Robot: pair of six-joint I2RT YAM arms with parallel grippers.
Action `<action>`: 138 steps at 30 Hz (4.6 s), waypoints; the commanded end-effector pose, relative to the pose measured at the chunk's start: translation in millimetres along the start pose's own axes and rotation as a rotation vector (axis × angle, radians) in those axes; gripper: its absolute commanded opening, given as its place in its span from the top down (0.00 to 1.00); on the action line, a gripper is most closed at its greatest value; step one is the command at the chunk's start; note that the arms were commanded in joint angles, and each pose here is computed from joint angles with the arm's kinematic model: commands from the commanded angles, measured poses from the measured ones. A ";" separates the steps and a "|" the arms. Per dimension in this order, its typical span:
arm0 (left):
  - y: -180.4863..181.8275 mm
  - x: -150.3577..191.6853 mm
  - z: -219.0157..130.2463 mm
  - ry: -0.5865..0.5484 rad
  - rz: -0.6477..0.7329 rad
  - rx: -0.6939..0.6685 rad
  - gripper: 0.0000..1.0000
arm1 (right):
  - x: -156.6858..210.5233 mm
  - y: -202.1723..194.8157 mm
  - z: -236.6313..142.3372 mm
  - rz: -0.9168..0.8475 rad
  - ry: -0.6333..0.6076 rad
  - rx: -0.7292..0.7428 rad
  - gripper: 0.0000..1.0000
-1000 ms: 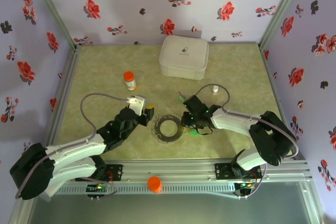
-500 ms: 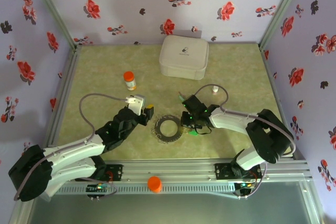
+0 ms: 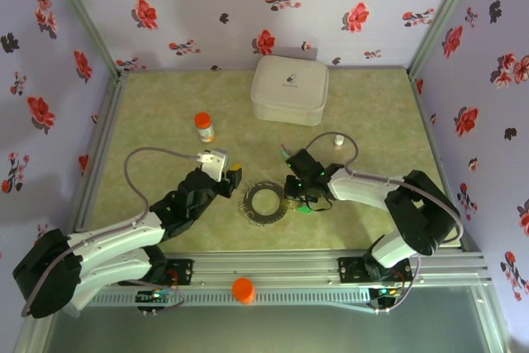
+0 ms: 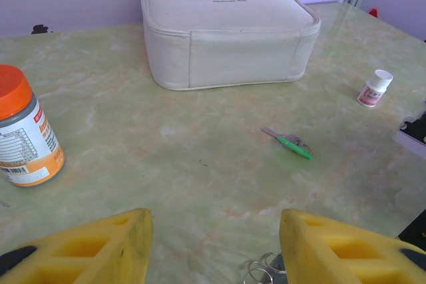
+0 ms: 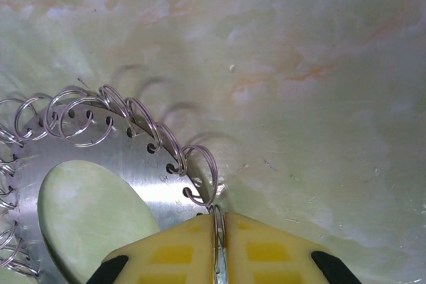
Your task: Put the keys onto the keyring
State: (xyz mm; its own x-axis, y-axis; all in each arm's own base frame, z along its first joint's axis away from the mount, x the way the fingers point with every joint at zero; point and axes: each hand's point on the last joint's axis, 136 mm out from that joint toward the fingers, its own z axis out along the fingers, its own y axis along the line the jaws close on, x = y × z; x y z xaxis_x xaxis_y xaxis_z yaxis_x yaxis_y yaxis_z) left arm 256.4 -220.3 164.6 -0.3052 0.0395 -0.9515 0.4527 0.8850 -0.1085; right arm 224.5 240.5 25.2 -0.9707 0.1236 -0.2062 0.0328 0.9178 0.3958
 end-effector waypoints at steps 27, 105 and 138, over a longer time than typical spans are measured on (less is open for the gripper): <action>22.6 -49.0 -40.4 -0.106 0.164 -0.044 0.46 | -53.4 61.0 -124.5 -0.860 -0.295 -0.051 1.00; -139.7 -13.8 -73.0 -0.249 0.402 0.940 1.00 | 48.9 117.0 -168.2 -1.319 -0.612 -0.761 0.74; -132.6 5.7 -61.3 -0.045 0.477 0.893 0.79 | 45.5 99.7 -165.5 -1.557 -0.425 -0.456 1.00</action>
State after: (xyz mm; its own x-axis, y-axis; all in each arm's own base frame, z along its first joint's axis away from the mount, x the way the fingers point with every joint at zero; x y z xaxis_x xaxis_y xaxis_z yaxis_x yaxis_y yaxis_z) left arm 144.3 -310.2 193.1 0.0792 0.2046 -0.9756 0.9870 0.1211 0.1055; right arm 142.2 289.3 210.4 0.0764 -0.4554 -0.8870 -0.9851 0.1028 -0.1376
